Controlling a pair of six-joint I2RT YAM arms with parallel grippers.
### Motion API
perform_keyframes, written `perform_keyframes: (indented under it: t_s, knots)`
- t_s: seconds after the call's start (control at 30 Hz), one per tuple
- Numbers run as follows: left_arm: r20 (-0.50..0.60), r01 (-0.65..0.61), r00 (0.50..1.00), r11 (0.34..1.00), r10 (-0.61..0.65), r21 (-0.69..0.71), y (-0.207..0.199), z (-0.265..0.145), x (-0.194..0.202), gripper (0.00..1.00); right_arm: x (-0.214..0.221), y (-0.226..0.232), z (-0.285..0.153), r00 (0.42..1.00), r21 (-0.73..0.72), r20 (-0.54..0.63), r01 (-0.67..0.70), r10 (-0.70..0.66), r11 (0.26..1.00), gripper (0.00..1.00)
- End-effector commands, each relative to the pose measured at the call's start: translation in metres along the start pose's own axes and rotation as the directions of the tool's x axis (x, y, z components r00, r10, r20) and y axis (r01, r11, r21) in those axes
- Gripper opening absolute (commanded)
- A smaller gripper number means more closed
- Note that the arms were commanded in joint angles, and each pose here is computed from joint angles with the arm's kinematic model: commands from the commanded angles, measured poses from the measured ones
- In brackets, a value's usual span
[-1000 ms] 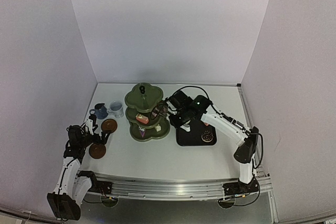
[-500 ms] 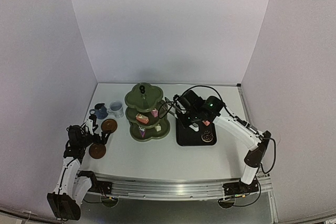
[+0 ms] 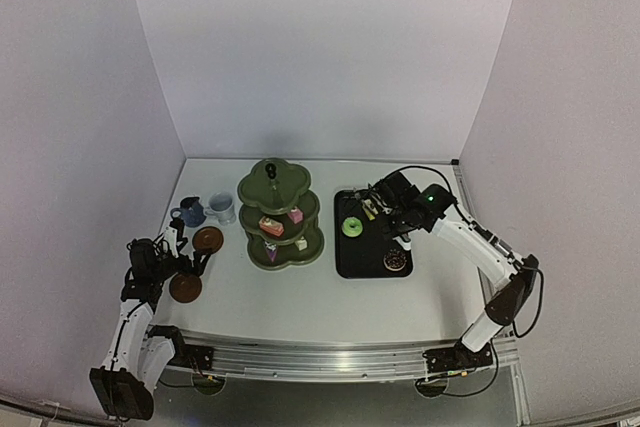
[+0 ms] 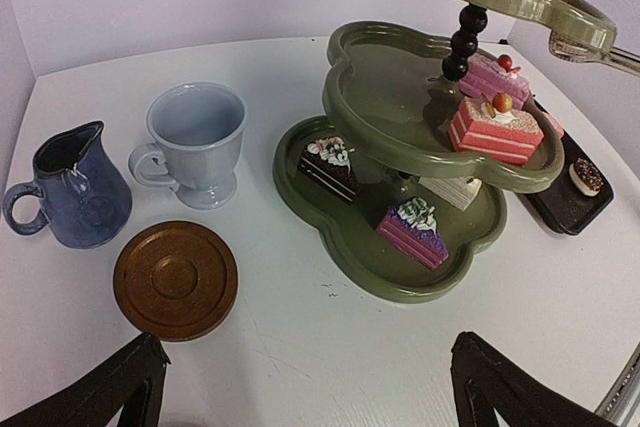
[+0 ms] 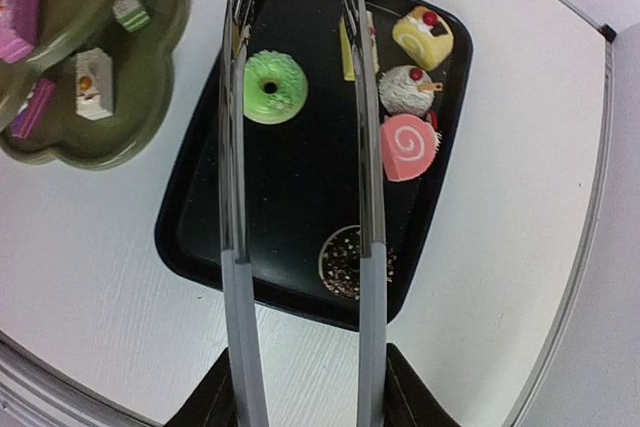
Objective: Serve the afternoon tea
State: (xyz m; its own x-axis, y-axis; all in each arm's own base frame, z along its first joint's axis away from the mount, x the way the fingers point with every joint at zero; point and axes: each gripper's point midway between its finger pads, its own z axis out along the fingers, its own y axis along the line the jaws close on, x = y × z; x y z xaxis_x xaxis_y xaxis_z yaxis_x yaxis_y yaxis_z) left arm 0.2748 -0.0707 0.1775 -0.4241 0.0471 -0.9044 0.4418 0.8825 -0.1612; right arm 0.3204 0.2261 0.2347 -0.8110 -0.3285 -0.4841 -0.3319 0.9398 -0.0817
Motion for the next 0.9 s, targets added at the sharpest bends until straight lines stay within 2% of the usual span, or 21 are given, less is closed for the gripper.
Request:
perform_keyframes:
  t_s: [0.0,0.37,0.67,0.77,0.87]
  knots:
    - [0.011,-0.016,1.0,1.0,0.016,0.02,-0.004,0.0,-0.003,0.99,-0.008,-0.027,0.021,0.999,0.064,-0.004,-0.048,0.048,0.997,0.41]
    - [0.006,-0.021,1.0,1.0,0.021,0.006,-0.002,-0.001,-0.002,0.99,-0.015,-0.035,0.092,0.993,0.036,-0.106,-0.048,0.052,0.998,0.41]
    - [0.004,-0.02,1.0,1.0,0.02,0.01,-0.002,0.0,-0.001,0.99,-0.003,-0.039,0.13,0.98,0.024,-0.185,-0.07,0.074,0.997,0.4]
    - [0.007,-0.023,1.0,1.0,0.023,0.007,-0.002,-0.001,-0.002,0.99,-0.001,-0.039,0.134,0.978,0.02,-0.195,-0.072,0.075,0.997,0.32]
    - [0.006,-0.025,1.0,1.0,0.025,0.007,-0.002,-0.001,-0.002,0.99,-0.003,-0.039,0.131,0.98,0.019,-0.187,-0.072,0.075,0.997,0.17]
